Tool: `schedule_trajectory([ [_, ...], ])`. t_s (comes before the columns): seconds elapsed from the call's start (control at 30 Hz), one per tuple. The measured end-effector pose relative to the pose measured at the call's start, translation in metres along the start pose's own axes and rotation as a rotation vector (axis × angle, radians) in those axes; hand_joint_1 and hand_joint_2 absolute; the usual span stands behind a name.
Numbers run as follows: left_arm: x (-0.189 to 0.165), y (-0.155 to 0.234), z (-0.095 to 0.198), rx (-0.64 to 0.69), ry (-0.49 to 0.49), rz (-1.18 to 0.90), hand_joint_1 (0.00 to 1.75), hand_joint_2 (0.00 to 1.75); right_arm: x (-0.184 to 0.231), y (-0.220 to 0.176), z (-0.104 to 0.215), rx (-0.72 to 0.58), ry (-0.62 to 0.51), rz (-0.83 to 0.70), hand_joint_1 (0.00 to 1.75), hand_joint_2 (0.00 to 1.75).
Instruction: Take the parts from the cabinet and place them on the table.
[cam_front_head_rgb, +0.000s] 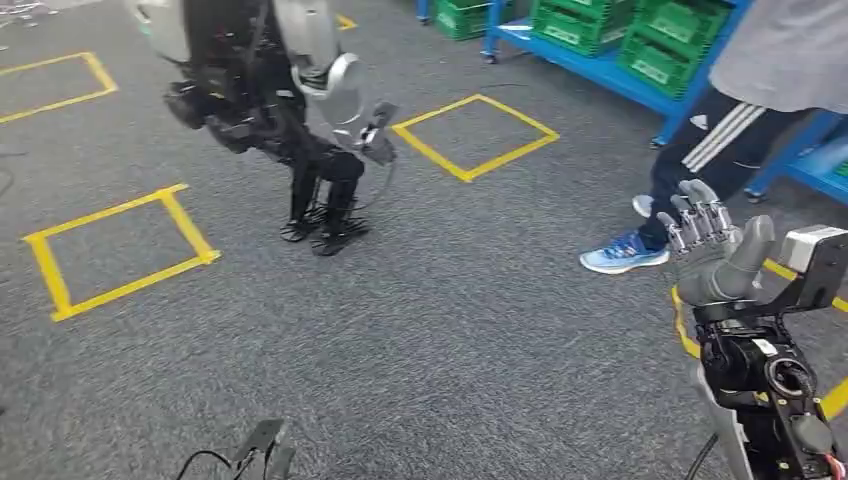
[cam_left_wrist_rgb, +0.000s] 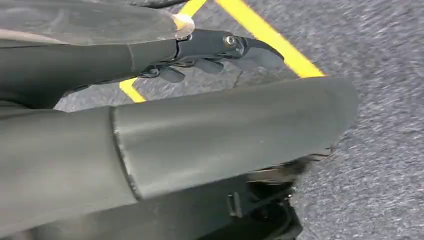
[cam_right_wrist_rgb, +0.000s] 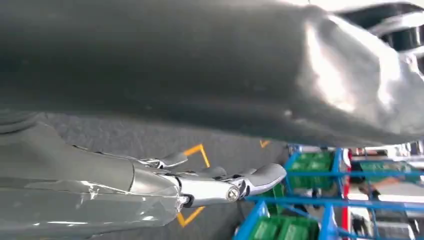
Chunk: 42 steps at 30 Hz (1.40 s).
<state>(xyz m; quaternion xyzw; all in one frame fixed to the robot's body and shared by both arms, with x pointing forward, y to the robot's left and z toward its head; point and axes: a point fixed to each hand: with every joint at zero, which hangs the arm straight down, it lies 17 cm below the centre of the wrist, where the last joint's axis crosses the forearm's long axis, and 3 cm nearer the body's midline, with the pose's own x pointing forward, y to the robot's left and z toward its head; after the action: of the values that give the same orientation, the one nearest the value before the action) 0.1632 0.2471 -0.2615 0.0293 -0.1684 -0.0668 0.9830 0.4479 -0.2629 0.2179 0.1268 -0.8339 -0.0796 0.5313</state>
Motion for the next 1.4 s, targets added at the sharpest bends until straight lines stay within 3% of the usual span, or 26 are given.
schedule_trajectory([
  [0.4, -0.005, 0.004, 0.000, 0.003, 0.022, -0.016, 0.00, 0.00, -0.003, 0.000, 0.005, -0.002, -0.005, 0.001, 0.00, 0.00],
  [0.73, 0.019, 0.001, -0.001, -0.015, -0.017, -0.038, 0.00, 0.00, -0.005, 0.005, 0.004, -0.003, -0.018, -0.011, 0.00, 0.00],
  [1.4, 0.008, -0.017, 0.002, -0.040, -0.010, -0.024, 0.00, 0.00, -0.015, 0.006, 0.008, -0.015, 0.028, 0.004, 0.00, 0.00],
])
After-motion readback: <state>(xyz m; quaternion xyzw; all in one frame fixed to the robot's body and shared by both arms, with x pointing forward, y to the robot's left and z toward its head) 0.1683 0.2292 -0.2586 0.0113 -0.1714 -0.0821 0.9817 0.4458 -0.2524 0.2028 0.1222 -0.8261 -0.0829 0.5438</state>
